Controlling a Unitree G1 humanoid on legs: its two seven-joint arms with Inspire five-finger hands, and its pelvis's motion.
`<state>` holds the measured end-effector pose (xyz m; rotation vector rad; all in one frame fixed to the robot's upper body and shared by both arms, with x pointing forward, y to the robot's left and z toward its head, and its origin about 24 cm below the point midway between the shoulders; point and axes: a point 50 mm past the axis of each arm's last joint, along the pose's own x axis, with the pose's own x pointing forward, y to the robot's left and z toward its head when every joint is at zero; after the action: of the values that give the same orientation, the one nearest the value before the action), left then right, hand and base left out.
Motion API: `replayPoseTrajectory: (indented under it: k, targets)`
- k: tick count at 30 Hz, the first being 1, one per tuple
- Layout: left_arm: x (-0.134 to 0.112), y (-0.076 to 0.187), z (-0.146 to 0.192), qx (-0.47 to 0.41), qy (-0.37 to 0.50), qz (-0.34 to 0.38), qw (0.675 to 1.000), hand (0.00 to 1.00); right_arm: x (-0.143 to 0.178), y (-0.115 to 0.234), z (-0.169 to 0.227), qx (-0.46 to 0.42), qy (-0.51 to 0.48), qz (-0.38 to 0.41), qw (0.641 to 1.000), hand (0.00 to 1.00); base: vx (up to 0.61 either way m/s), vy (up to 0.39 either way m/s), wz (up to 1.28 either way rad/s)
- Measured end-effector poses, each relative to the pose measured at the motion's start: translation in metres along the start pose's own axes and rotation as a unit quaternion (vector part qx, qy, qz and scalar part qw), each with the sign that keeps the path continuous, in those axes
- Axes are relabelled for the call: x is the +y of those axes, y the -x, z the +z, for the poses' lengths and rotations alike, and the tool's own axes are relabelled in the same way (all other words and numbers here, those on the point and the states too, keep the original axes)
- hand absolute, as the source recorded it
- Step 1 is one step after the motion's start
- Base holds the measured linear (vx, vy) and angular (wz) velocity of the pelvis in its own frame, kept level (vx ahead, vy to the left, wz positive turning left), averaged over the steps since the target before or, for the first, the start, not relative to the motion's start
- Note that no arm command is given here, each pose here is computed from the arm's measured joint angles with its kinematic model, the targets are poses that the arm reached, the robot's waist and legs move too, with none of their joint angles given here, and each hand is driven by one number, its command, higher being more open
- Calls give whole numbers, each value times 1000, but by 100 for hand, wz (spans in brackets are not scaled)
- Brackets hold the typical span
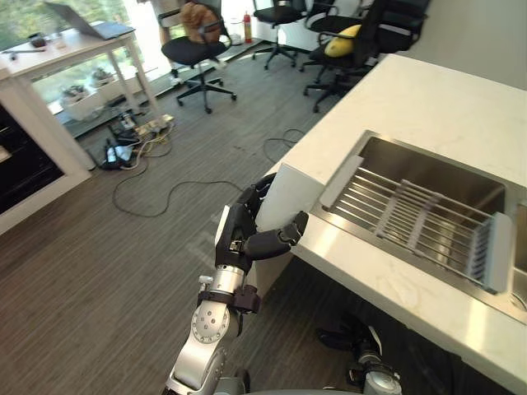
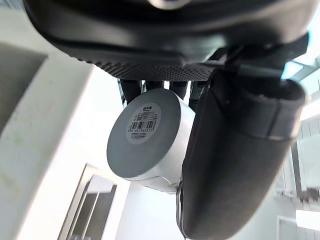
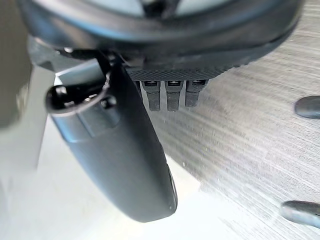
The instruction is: Walk over to the sink, pick up the cup, carry it to the dishwasher, place the cup inside the dishwasher, then close the dishwasher door
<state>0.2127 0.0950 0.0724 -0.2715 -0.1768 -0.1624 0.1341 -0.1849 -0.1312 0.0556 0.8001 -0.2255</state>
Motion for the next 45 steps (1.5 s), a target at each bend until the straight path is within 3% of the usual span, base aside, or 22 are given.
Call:
replayPoseTrajectory:
  k: [8, 15, 24, 34, 45]
  targets:
    - [6, -1, 13, -33, 21, 29, 999, 30, 17, -5, 33, -62, 1, 29, 998, 90, -26, -2, 74]
    - [12, 9, 10, -20, 19, 43, 999, 30, 59, -5, 58, -105, 17, 98, 989, 90, 37, 139, 10]
    - [5, 5, 12, -26, 17, 18, 999, 30, 86, 4, 70, -137, 25, 155, 978, 90, 188, 30, 66]
    - [-8, 8, 2, -3, 41, -10, 999, 30, 80, 13, 81, -178, 37, 165, 969, 90, 141, -104, 63]
    - [-5, 16, -8, 23, 31, -21, 999, 30, 58, 9, 54, -128, 34, 128, 983, 90, -15, -1, 10]
